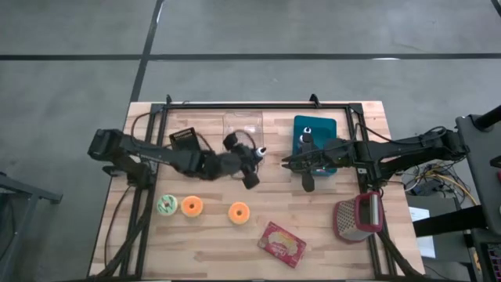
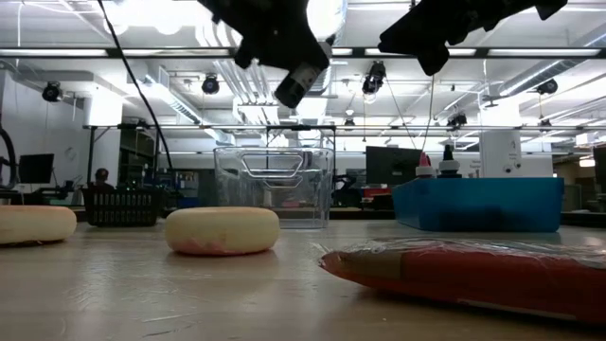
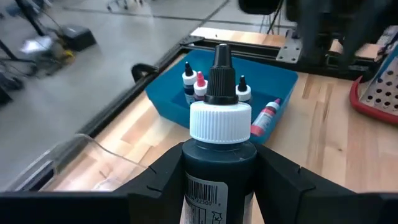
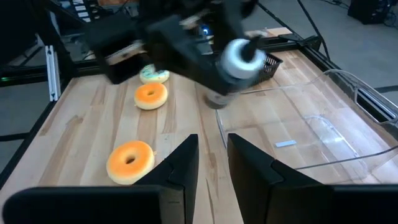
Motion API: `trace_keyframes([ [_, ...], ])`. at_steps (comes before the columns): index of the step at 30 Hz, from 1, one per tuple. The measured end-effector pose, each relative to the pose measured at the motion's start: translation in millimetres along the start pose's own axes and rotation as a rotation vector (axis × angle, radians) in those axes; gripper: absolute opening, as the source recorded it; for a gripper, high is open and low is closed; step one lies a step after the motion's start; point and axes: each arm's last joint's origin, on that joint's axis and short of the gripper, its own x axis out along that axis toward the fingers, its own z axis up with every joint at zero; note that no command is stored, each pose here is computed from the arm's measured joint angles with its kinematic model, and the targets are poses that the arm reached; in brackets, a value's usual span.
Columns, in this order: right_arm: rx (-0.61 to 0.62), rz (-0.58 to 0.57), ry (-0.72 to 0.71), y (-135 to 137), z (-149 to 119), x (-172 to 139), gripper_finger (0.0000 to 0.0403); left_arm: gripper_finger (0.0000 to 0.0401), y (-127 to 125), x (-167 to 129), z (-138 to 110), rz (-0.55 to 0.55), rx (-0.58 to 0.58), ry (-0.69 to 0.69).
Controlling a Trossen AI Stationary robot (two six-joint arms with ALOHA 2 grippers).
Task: Pick & Place Food Item
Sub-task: Put the black food coloring bottle into the blue bin
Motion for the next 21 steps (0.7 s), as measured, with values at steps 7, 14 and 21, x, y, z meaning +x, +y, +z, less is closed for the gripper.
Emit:
trace_keyframes([
  [7, 0.0, 0.0, -0.001, 0.0, 0.1, 0.0, 0.0068, 0.0158, 22.0, 12.3, -4.2, -0.212, -0.058, -0.036],
  [14, 0.0, 0.0, -0.001, 0.1, 0.1, 0.0, 0.0075, 0.0159, 21.3, 14.7, -32.3, -0.34, 0.006, -0.131],
  [21, 0.0, 0.0, -0.001, 0.0, 0.1, 0.1, 0.0084, 0.0159, 23.0, 0.7, -42.7, -0.557, 0.072, -0.223],
])
